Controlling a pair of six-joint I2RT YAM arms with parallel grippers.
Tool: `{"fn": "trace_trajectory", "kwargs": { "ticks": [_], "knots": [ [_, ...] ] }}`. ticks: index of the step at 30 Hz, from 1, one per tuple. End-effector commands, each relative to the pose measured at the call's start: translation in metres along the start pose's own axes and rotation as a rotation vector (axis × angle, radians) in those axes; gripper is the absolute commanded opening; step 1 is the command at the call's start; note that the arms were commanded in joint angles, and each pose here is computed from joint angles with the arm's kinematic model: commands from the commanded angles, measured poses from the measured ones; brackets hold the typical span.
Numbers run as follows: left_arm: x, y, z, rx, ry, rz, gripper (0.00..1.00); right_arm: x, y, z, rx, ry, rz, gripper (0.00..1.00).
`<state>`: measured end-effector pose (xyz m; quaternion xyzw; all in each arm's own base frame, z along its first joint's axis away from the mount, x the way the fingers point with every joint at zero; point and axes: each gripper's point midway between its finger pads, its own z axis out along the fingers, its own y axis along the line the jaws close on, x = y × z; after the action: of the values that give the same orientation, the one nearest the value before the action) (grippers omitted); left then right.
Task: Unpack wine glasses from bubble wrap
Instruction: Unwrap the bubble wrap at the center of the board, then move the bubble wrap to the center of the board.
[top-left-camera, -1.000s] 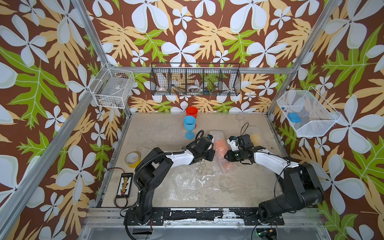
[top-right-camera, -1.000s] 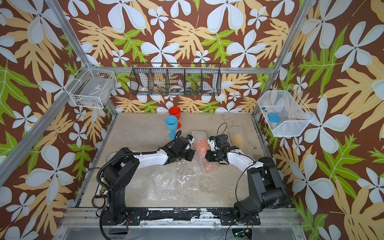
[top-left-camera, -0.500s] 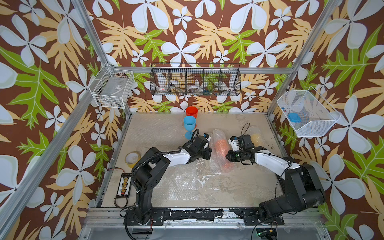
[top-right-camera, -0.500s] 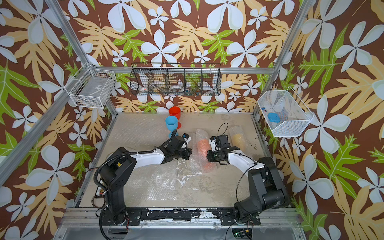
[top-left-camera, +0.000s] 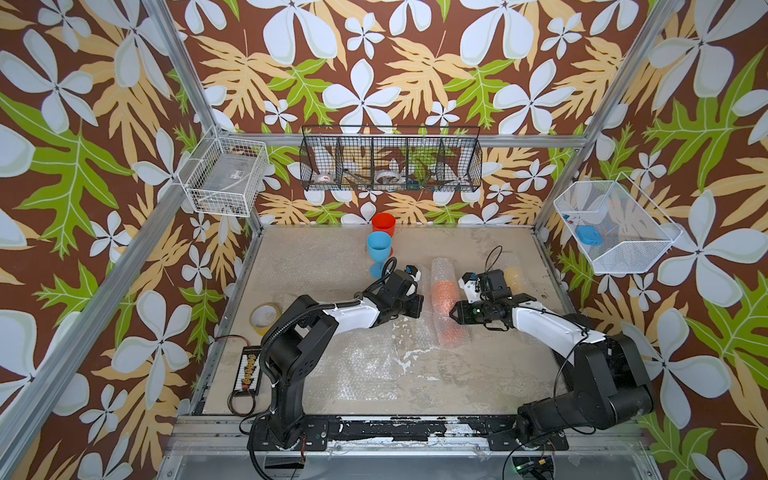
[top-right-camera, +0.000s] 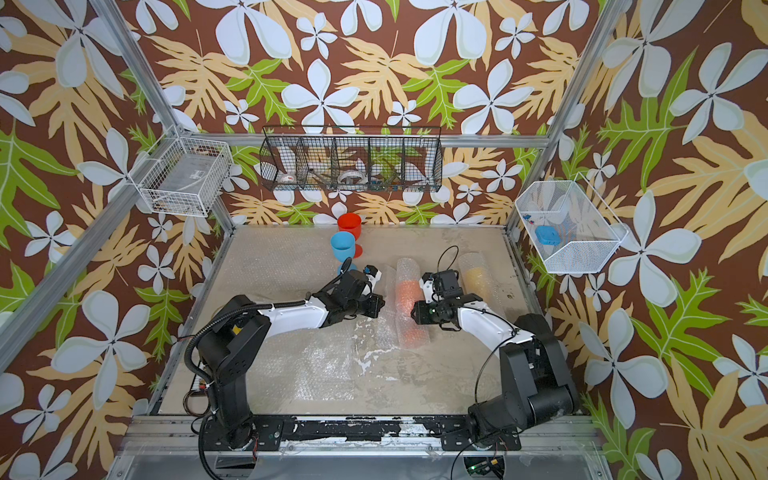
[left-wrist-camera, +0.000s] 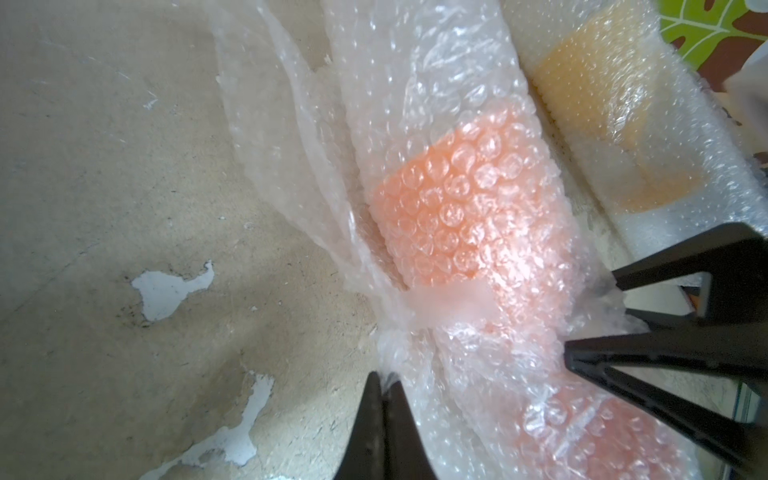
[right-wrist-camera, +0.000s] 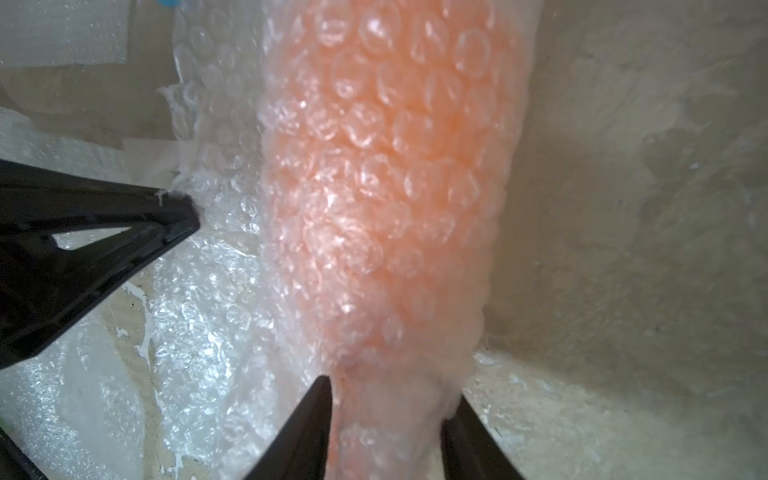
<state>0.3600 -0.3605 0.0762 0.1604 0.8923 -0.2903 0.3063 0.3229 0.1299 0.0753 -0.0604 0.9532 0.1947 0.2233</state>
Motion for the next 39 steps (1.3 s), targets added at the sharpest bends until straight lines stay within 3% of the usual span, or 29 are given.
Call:
{"fn": "trace_trajectory", "kwargs": {
  "ticks": [1,8,16,24,28,32,39],
  "knots": [
    [-0.008,-0.006,-0.001,0.03,-0.02,0.004,0.0,-0.01,-0.003,-0.011,0.004,-0.033,0.024,0.5],
    [-0.013,-0.015,-0.005,0.065,-0.027,-0.004,0.0,-0.028,0.011,-0.027,-0.006,-0.086,-0.006,0.64],
    [-0.015,-0.02,-0.006,0.087,-0.025,-0.006,0.0,-0.024,0.013,-0.01,0.026,-0.042,-0.03,0.73],
    [-0.013,-0.022,-0.004,0.1,-0.015,-0.011,0.0,-0.017,0.002,0.009,0.086,0.001,-0.041,0.72],
    [-0.015,-0.024,-0.001,0.105,-0.01,-0.012,0.0,-0.016,-0.007,0.018,0.127,0.01,-0.037,0.65],
    [-0.023,-0.025,0.006,0.091,-0.001,-0.006,0.0,-0.028,-0.012,0.021,0.154,-0.023,-0.032,0.58],
    [-0.058,-0.026,0.032,0.03,-0.004,0.027,0.0,-0.063,-0.016,0.031,0.148,-0.073,-0.013,0.56]
  ]
}}
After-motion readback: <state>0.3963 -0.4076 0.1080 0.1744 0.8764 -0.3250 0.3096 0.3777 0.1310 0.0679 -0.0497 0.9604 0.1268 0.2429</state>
